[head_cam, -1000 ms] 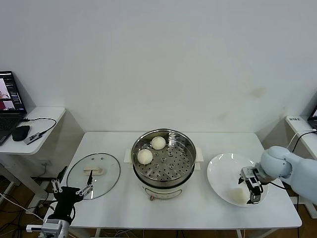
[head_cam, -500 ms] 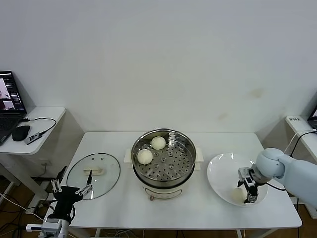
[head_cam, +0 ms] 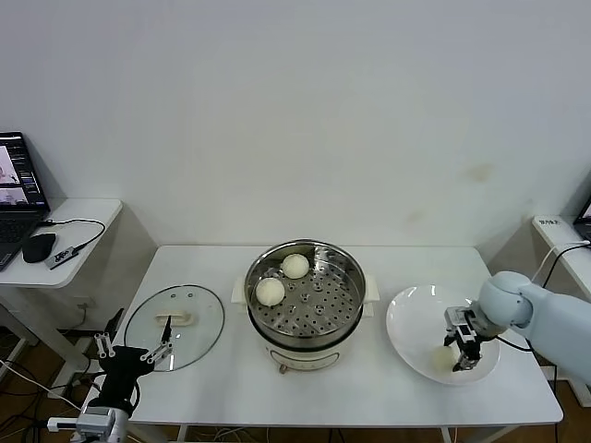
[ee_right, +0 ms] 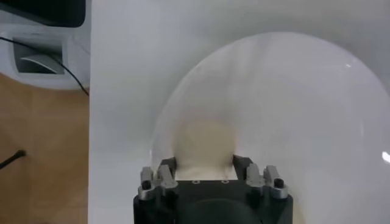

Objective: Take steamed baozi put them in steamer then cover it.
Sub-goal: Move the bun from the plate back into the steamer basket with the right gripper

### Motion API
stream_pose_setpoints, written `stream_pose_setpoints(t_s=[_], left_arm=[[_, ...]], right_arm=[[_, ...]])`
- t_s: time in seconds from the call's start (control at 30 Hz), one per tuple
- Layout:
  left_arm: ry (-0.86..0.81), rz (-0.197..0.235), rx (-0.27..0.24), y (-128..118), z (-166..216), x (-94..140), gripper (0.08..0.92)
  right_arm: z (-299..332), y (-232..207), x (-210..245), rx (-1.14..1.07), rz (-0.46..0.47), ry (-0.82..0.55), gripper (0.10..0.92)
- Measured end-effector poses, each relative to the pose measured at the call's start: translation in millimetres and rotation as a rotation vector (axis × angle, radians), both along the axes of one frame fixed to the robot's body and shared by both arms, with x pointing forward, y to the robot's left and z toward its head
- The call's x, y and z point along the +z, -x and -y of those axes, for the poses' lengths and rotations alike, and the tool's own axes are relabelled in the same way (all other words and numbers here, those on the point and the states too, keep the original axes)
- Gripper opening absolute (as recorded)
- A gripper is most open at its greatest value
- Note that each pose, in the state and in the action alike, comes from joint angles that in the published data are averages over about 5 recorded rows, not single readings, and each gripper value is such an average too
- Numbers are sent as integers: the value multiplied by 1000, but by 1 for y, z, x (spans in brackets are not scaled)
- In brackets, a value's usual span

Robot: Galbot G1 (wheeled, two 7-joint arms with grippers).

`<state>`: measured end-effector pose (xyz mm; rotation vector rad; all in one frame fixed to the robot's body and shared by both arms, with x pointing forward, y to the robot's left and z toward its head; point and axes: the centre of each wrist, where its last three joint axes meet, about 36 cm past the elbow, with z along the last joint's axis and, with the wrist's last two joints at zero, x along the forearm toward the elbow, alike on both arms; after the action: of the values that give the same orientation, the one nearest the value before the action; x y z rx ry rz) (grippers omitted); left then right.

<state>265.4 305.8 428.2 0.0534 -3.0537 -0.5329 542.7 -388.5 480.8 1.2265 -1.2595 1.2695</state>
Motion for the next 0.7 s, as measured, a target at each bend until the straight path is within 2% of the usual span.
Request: stream_pose_setpoints(t_s=[0.27, 0.7], left_arm=[[4, 8, -9, -3, 2, 1, 823], [9, 17, -28, -5, 7, 3, 823]], right_arm=[[4, -7, 36, -4, 38, -20, 577], [-19, -29, 135, 47, 188, -77, 579]])
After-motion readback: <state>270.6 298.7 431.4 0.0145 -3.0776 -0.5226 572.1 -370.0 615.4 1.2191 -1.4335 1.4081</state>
